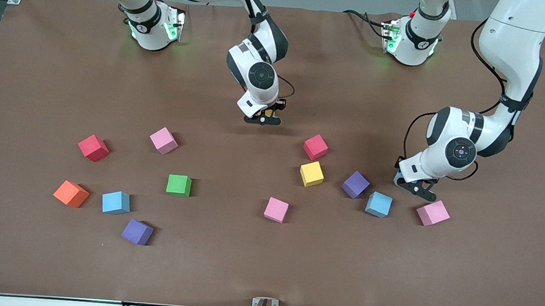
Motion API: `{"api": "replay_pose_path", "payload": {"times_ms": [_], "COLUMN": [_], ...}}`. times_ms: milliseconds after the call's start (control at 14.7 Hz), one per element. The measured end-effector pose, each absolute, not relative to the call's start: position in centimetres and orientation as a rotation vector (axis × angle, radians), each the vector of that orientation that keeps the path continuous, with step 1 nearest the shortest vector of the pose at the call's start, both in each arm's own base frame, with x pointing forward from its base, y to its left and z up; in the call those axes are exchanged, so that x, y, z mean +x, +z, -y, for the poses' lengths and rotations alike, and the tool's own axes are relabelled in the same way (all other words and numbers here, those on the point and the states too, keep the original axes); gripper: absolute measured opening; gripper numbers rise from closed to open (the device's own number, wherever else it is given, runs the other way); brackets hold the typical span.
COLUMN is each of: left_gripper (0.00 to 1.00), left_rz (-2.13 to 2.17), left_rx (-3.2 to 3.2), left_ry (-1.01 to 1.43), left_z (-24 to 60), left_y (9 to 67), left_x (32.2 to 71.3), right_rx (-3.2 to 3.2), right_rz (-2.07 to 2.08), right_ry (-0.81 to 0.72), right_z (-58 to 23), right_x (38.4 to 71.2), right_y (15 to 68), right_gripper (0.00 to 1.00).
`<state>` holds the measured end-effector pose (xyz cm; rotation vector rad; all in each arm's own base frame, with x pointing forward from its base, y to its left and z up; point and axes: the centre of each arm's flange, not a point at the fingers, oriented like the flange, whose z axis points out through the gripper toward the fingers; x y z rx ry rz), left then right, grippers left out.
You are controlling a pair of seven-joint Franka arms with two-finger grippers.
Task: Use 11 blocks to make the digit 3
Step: 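Set the yellow cube down mid-table with the right gripper while left lifts cyan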
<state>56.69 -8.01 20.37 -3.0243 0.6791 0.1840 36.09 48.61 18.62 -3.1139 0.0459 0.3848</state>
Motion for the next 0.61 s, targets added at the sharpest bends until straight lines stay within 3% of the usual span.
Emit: {"api": "replay_pose_path", "payload": {"times_ms": [272,477,613], "left_gripper": [0.56,0.56,0.56], "left_rz": [-0.608,-0.422,-0.232], "left_rx": [-3.032,-3.092,-3.106], "left_ry": [0.073,0.137,0.189], "left_z": [8.6,12.0,14.5], "left_y": [24.5,27.3,29.0], "left_x": [58.1,58.2,58.4], "right_rx": [-3.114,-3.114,-3.115], "right_rz": [-0.051,-0.055,-0.058], "right_ry": [0.385,0.385,0.386], "right_z": [-48.6,-48.7,-48.7], "right_x": [36.1,36.1,36.1], "right_y": [18.6,18.6,18.5], "right_gripper": [0.59,0.59,0.75]}}
